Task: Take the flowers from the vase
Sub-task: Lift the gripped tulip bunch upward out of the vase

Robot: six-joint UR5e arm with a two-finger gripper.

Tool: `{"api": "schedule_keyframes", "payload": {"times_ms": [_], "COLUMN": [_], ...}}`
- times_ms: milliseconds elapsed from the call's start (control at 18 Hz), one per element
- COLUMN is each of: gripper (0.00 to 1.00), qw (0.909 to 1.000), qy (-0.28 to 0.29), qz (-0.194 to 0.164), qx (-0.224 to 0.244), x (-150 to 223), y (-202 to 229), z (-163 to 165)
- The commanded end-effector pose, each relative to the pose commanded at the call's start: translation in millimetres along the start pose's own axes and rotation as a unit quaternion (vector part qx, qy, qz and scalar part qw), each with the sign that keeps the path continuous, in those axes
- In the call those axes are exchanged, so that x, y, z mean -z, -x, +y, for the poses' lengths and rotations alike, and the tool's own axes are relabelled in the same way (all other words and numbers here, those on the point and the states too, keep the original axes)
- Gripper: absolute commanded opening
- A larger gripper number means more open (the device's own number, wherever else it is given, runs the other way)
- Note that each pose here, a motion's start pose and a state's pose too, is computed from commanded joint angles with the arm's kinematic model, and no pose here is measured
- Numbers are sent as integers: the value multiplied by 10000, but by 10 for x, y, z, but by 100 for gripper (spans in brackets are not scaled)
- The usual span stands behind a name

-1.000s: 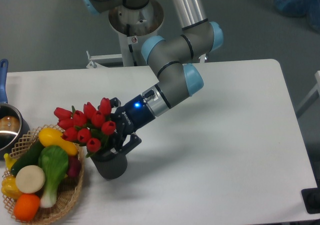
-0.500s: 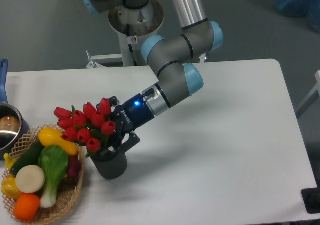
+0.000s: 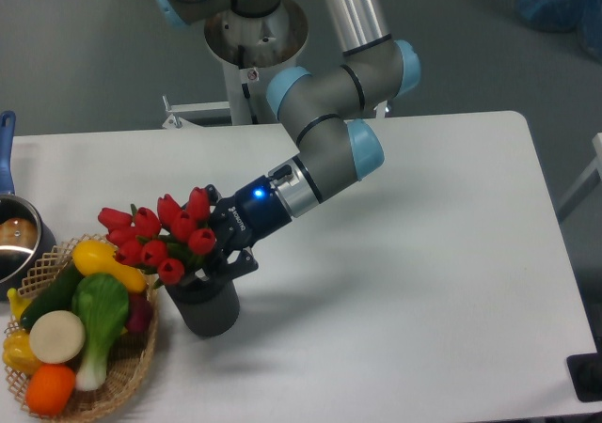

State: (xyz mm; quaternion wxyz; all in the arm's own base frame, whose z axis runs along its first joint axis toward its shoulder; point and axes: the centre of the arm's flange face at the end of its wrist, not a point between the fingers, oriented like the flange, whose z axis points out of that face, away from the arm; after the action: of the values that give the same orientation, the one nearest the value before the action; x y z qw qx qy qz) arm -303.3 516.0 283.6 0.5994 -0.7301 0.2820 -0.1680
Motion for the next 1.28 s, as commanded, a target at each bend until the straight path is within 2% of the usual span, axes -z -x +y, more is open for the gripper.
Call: {"api": "schedule_keyframes", "payload": {"times_ms": [167, 278, 389, 1056, 1278], "gripper": [44, 44, 38, 38, 38], "qw": [10000, 10000, 10000, 9998, 9994], "qy": [1, 2, 3, -186, -323], "qz": [-7, -23, -29, -72, -100], "qx": [2, 37, 54, 89, 90], "x": [9, 28, 35, 68, 96], "y": [-2, -12, -19, -10, -26], "z": [-1, 28, 33, -30, -174]}}
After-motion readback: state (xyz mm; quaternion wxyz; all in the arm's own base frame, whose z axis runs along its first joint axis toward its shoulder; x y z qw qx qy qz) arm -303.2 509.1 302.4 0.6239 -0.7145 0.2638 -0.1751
